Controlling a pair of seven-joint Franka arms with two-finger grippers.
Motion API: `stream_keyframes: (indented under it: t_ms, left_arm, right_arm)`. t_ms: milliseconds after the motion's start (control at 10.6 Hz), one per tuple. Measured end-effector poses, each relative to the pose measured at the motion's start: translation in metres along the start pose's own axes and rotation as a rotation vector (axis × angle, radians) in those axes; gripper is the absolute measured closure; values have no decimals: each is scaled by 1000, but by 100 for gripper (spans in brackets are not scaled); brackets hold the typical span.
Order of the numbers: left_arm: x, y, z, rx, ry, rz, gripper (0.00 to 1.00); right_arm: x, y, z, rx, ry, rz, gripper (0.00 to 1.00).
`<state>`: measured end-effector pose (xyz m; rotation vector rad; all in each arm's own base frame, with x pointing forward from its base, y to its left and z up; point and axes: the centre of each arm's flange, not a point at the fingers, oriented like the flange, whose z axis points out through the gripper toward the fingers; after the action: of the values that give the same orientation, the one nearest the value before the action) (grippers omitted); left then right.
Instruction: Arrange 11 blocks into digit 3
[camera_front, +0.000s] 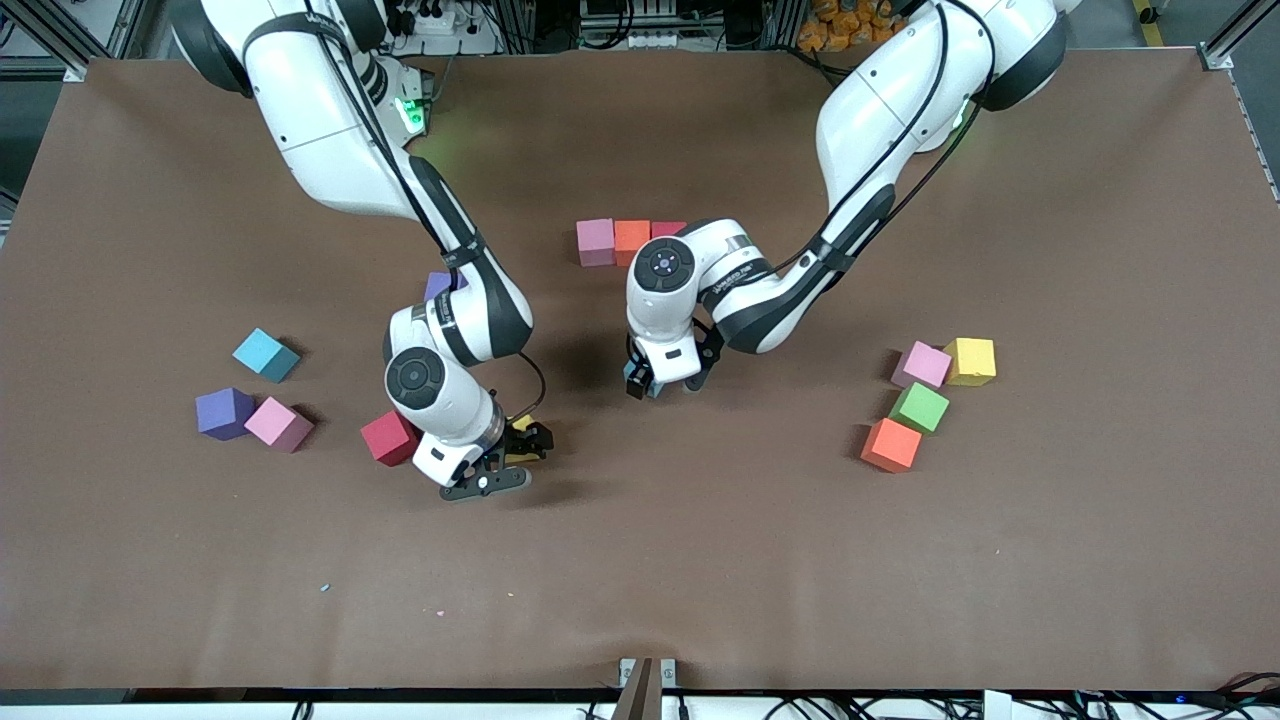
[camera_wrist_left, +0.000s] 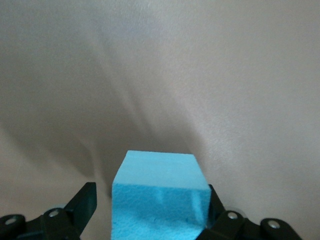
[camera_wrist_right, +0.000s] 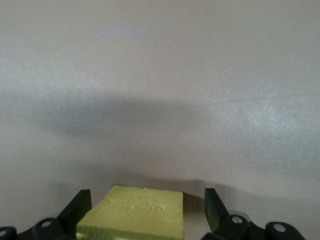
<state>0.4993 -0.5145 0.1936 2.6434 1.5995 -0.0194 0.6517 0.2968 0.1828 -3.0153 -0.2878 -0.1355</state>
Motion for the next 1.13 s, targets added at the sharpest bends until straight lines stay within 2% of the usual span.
stream_keyframes:
  t_ms: [94,377,659,753,1130]
  left_arm:
    - [-2,-1,2,3,0,3,23]
    - [-1,1,2,1,-2,-12,41]
    - [3,11,-11,-28,-7,-29,41]
    - [5,15,-20,-42,-7,-33,44]
    - [22,26,-58,-84,11,-56,44]
  right_arm:
    - [-2,-1,2,-1,-6,-1,0]
    - [-5,-2,5,-2,-12,-3,1]
    - [-5,-3,4,-1,-11,-4,4]
    - [-5,-4,4,1,-10,-4,4]
    - [-3,-11,-6,11,3,-5,3]
